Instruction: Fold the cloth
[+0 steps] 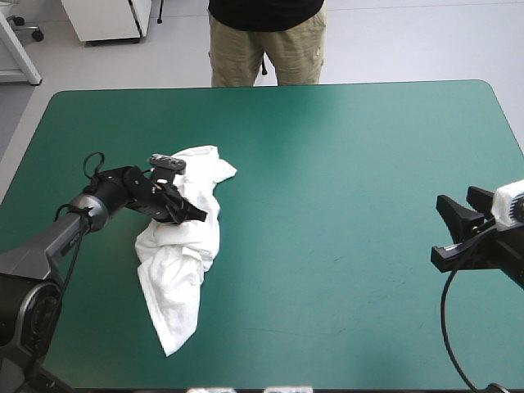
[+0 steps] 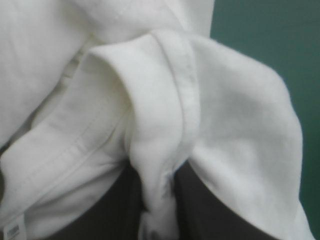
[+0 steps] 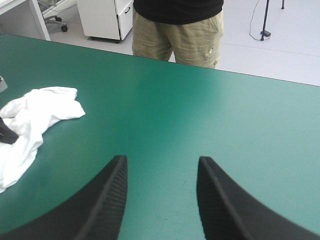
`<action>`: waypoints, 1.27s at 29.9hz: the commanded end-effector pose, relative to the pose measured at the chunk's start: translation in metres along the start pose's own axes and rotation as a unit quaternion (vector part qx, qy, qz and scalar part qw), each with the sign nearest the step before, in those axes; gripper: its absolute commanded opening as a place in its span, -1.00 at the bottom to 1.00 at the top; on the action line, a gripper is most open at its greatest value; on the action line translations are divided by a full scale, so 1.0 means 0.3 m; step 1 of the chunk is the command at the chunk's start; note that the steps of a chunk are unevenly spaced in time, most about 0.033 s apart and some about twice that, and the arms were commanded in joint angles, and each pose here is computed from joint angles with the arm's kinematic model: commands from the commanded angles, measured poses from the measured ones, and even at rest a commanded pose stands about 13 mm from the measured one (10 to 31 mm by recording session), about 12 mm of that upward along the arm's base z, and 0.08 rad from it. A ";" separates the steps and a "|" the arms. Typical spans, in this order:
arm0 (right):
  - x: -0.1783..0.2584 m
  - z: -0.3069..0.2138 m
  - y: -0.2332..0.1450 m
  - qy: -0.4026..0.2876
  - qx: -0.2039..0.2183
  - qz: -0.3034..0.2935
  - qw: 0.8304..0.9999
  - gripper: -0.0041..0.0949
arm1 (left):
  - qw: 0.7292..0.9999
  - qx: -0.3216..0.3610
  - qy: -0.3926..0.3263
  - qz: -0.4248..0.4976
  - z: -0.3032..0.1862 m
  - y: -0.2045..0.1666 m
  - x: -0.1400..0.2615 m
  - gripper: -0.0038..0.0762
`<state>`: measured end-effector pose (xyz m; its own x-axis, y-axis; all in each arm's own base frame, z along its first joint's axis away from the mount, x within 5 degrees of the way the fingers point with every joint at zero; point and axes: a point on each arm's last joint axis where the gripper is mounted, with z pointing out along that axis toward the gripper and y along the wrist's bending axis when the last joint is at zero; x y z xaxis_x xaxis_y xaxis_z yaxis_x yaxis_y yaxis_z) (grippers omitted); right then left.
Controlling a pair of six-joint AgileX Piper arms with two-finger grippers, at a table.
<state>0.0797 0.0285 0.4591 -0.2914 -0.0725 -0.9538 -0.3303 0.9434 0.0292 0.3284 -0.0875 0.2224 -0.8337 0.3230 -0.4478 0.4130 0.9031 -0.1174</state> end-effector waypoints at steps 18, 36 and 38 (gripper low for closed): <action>-0.048 -0.020 -0.007 -0.057 0.010 -0.012 0.998 -0.05 | 0.917 0.171 -0.026 0.359 0.022 -0.890 -0.032 -0.93; -0.049 -0.020 -0.007 -0.059 0.012 -0.014 0.998 -0.05 | 0.930 0.108 -0.025 0.350 -0.284 -0.891 -0.163 0.35; -0.049 -0.020 -0.007 -0.059 0.012 -0.014 0.998 -0.05 | 0.936 0.062 -0.027 0.344 -0.360 -0.848 -0.162 0.24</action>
<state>0.0803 0.0268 0.4601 -0.2757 -0.0838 -0.9576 -0.3180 0.9481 0.0086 0.2352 -0.3296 0.3121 -0.3197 0.8447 -0.4293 0.9282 0.3701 0.0370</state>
